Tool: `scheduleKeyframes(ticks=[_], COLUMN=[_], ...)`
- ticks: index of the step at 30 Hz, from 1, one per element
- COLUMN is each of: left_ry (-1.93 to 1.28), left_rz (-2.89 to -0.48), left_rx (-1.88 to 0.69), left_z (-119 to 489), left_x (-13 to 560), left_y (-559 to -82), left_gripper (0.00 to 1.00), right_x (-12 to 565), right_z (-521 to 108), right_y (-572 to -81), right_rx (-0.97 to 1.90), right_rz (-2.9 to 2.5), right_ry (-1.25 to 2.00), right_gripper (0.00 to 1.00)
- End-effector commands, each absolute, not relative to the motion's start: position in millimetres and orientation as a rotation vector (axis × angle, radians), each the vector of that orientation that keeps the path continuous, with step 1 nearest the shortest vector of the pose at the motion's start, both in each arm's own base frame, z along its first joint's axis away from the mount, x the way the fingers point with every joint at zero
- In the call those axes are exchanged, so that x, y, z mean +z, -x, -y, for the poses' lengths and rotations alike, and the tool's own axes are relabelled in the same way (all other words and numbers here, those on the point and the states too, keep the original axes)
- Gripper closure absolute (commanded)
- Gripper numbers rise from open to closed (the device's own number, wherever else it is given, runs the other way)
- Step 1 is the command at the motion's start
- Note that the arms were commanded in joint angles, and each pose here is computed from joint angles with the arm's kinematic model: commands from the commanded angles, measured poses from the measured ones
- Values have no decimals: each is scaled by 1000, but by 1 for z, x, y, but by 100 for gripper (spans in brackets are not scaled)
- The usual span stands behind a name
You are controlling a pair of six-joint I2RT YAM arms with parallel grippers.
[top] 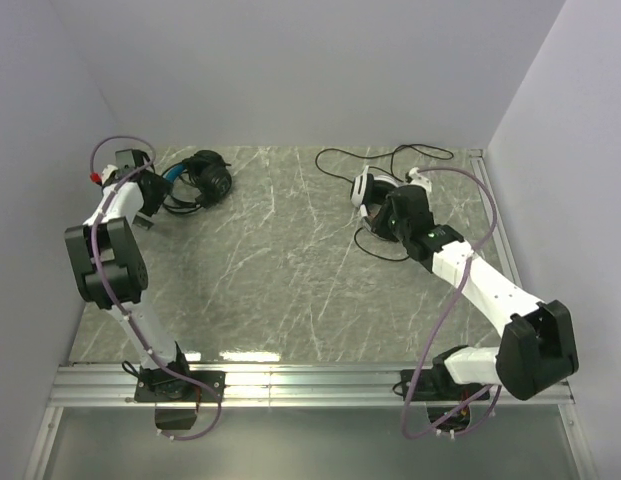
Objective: Wrap the headphones
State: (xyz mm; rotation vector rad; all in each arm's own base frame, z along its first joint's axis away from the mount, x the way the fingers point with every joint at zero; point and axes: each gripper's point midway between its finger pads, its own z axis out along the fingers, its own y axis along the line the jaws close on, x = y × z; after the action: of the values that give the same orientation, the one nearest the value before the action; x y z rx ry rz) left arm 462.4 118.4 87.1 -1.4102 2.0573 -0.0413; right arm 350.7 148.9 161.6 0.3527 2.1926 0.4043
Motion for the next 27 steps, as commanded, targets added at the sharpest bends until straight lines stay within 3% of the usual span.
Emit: scheduleKeyframes(ticks=[1,3,4,6,11,16,27], left_ry=[1455,1487,1503,1533,1492,1248,810], left_rz=[-1965,-1984,-1984,-1986,-1910,-1893,-1896], left_rx=[-79,-38,-20,21,-90,-149,-415], left_z=[-118,-119,-121,-124,-107,-43,73], left_x=[110,108,108,110,140,192,250], left_y=[-462,-453,-451,-443,-430,-425,-400], left_gripper=[1,1,1,1,1,1,1], right_x=[169,165,165,163,139,120,77], right_z=[-132,-129,-125,-120,-86,-78,-60], right_y=[-362,-363,-366,-370,-371,-379,-401], right_rx=[416,426,422,391,197,165,40], right_rz=[-2143,-2138,-2128,-2142,-2199,-2217,-2249], right_ry=[-532,-570,-611,-652,-951,-1115,-1212], right_gripper=[31,23,13,12,17,19,30])
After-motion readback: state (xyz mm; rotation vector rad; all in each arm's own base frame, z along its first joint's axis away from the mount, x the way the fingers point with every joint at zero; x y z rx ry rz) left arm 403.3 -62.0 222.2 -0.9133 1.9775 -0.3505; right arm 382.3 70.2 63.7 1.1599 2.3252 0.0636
